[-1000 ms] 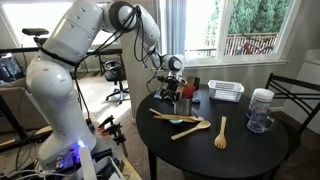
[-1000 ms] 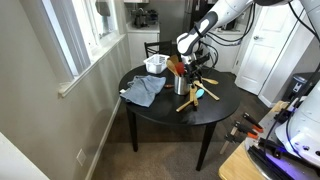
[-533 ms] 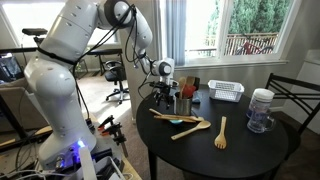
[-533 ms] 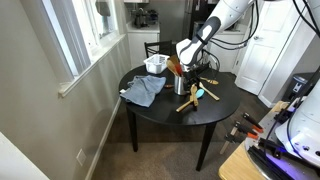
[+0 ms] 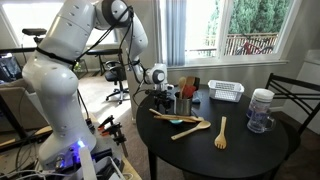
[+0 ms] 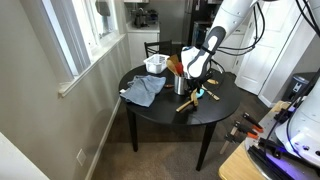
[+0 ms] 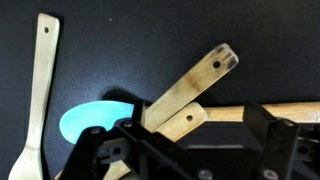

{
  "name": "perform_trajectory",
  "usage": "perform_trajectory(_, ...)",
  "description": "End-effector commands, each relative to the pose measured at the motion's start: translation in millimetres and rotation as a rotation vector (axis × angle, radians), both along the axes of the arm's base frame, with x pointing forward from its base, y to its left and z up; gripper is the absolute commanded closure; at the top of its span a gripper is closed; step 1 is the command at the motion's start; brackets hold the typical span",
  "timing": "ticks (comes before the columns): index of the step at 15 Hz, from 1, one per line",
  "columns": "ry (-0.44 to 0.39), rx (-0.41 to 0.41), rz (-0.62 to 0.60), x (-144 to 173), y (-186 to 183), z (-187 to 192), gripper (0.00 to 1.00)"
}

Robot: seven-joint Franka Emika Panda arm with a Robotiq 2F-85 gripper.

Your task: Pick a wooden spoon and place it in the silver cup

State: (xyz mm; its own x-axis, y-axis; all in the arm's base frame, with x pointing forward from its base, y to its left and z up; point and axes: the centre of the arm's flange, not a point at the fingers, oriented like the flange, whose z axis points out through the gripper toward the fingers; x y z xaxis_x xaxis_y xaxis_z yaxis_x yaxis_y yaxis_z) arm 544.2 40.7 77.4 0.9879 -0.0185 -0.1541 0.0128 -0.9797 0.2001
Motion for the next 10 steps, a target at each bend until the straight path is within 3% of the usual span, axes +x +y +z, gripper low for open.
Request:
perform_trajectory(1, -0.075, -0.018, -0.057, -20, -8, 3, 0.0)
perform_trajectory(6, -0.171, -0.029, -0.197, -28, -26, -1, 0.0)
perform_trajectory(10, -0.172, -0.023, -0.296, -18, -42, -13, 0.0)
